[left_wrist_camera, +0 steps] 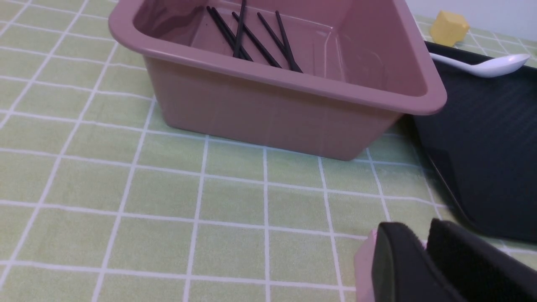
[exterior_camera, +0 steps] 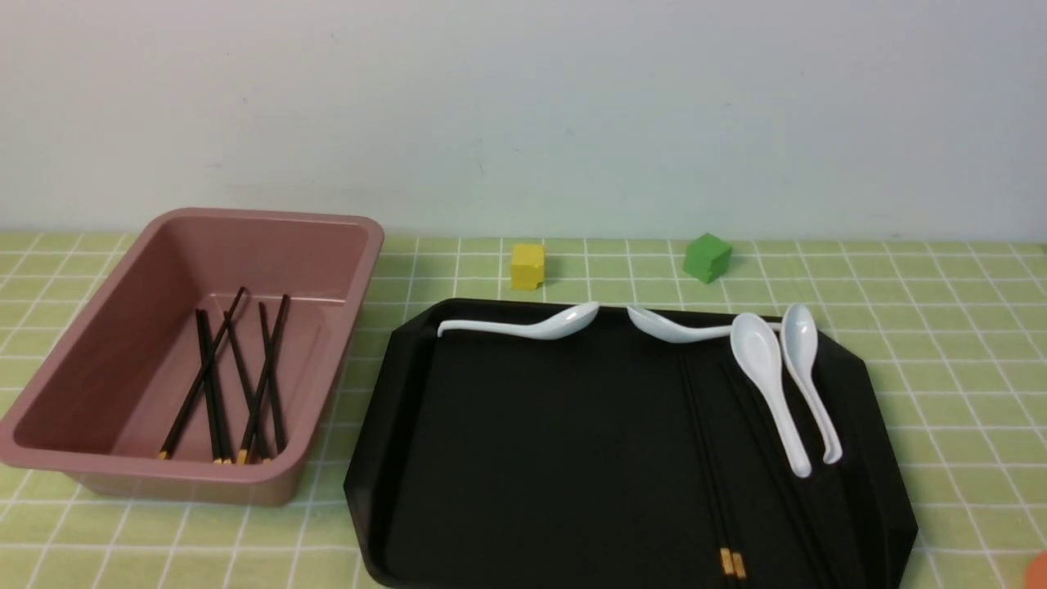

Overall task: On green tablecloth take chopsticks from black tray and put them in box.
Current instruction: 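Move the gripper over the chopsticks on the black tray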

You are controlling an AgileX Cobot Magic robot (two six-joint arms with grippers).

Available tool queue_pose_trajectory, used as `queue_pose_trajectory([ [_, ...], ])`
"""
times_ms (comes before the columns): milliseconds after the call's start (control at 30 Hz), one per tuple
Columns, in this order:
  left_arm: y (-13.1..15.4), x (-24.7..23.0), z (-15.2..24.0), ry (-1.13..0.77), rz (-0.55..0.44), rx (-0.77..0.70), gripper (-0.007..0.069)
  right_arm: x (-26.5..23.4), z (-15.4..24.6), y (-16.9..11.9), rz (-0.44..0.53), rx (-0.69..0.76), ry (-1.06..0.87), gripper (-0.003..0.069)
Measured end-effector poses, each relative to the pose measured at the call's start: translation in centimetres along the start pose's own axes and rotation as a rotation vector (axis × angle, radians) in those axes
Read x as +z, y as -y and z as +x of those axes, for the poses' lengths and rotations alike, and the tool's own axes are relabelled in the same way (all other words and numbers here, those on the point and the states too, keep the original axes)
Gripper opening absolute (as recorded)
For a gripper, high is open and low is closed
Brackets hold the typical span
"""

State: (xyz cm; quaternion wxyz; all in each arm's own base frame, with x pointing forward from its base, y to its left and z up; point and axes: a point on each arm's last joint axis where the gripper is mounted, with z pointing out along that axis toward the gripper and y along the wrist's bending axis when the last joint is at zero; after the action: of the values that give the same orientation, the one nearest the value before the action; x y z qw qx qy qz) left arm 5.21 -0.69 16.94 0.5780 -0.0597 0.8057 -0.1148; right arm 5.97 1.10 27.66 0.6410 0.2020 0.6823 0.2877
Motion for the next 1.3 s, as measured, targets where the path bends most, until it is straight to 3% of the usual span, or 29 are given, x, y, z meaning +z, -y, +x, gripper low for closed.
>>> queue_pose_trajectory([
  [100,0.0,0.0,0.0,0.000,0.000,0.000,0.0122,1.6,-1.4,-1.5,0.078,-0.179,-0.187,0.0037],
  [167,0.0,0.0,0.0,0.000,0.000,0.000,0.0124,4.1,-1.3,-1.5,0.203,-0.304,-0.497,-0.0007],
  [267,0.0,0.0,0.0,0.000,0.000,0.000,0.0124,6.2,-0.5,-0.6,0.342,-0.346,-0.871,-0.0010],
  [400,0.0,0.0,0.0,0.000,0.000,0.000,0.0123,9.1,1.5,1.2,0.398,-0.343,-1.156,-0.0010],
  [567,0.0,0.0,0.0,0.000,0.000,0.000,0.0123,11.5,2.9,0.4,0.240,-0.298,-1.222,-0.0001],
  [633,0.0,0.0,0.0,0.000,0.000,0.000,0.0123,13.2,3.6,-1.2,0.136,-0.282,-1.221,0.0004],
  [733,0.0,0.0,0.0,0.000,0.000,0.000,0.0123,14.9,4.5,-2.8,0.091,-0.298,-1.237,0.0005],
  [1067,0.0,0.0,0.0,0.000,0.000,0.000,0.0123,21.0,10.5,-5.4,0.331,-0.439,-1.343,0.0077],
  [1167,0.0,0.0,0.0,0.000,0.000,0.000,0.0123,22.9,12.6,-5.2,0.417,-0.439,-1.311,0.0174],
  [1300,0.0,0.0,0.0,0.000,0.000,0.000,0.0123,24.3,14.2,-4.4,0.438,-0.441,-1.275,0.0295],
])
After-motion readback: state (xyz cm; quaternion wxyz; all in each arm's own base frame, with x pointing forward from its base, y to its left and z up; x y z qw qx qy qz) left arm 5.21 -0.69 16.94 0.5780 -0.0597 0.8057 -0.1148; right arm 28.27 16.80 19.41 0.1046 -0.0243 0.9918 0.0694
